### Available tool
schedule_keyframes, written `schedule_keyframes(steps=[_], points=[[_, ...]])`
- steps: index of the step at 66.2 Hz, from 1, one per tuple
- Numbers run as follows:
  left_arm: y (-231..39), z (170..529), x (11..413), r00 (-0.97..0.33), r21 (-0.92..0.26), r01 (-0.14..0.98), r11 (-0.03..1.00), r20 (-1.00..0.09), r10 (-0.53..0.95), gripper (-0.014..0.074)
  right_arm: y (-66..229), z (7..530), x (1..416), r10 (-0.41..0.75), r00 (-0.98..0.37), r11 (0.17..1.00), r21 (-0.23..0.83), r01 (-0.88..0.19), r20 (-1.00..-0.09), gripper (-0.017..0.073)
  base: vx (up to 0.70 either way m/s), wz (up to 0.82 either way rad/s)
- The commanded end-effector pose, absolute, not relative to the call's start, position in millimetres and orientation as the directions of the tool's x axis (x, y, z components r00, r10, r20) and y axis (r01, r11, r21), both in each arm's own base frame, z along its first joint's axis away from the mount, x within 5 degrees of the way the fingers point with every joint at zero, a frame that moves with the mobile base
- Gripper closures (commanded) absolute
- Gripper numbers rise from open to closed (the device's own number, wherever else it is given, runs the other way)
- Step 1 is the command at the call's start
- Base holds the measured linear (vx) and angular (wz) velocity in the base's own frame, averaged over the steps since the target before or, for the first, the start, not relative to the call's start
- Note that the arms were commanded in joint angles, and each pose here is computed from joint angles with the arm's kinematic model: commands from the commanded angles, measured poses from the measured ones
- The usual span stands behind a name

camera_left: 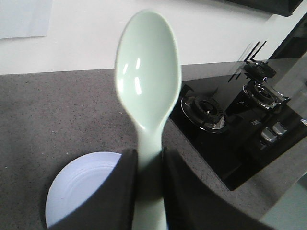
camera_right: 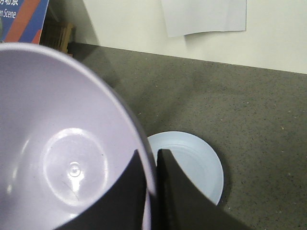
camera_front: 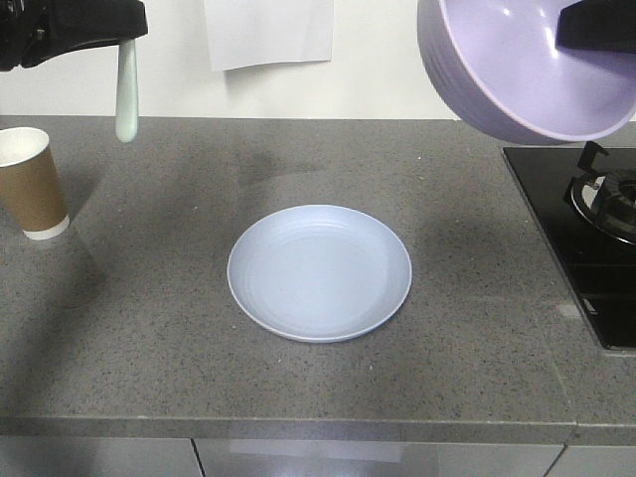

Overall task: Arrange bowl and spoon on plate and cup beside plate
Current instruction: 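Approach and stop with the plate centred in front of the robot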

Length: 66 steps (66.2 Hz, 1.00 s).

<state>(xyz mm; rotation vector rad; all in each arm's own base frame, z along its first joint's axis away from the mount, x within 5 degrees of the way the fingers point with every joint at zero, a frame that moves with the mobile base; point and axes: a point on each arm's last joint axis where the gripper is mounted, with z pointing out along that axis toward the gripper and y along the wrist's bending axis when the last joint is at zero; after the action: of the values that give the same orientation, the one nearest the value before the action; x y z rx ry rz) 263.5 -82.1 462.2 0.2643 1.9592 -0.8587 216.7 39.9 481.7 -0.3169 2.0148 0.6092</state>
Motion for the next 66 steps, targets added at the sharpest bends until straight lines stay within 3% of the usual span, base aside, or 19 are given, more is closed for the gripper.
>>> schedule_keyframes(steps=[1,66], points=[[-80.8,482.4,253.4,-0.466,-0.474,0.526,0.706,-0.855,-0.227,0.0600,40.8,500.0,208.6,0.079,-0.411,0.833,0.287,-0.473,-0.908,0.0570,0.05,0.00],[-80.8,482.4,253.4,-0.466,-0.474,0.526,0.706,-0.855,-0.227,0.0600,40.8,500.0,208.6,0.079,-0.411,0.833,0.287,-0.473,-0.908,0.0570,0.04,0.01]])
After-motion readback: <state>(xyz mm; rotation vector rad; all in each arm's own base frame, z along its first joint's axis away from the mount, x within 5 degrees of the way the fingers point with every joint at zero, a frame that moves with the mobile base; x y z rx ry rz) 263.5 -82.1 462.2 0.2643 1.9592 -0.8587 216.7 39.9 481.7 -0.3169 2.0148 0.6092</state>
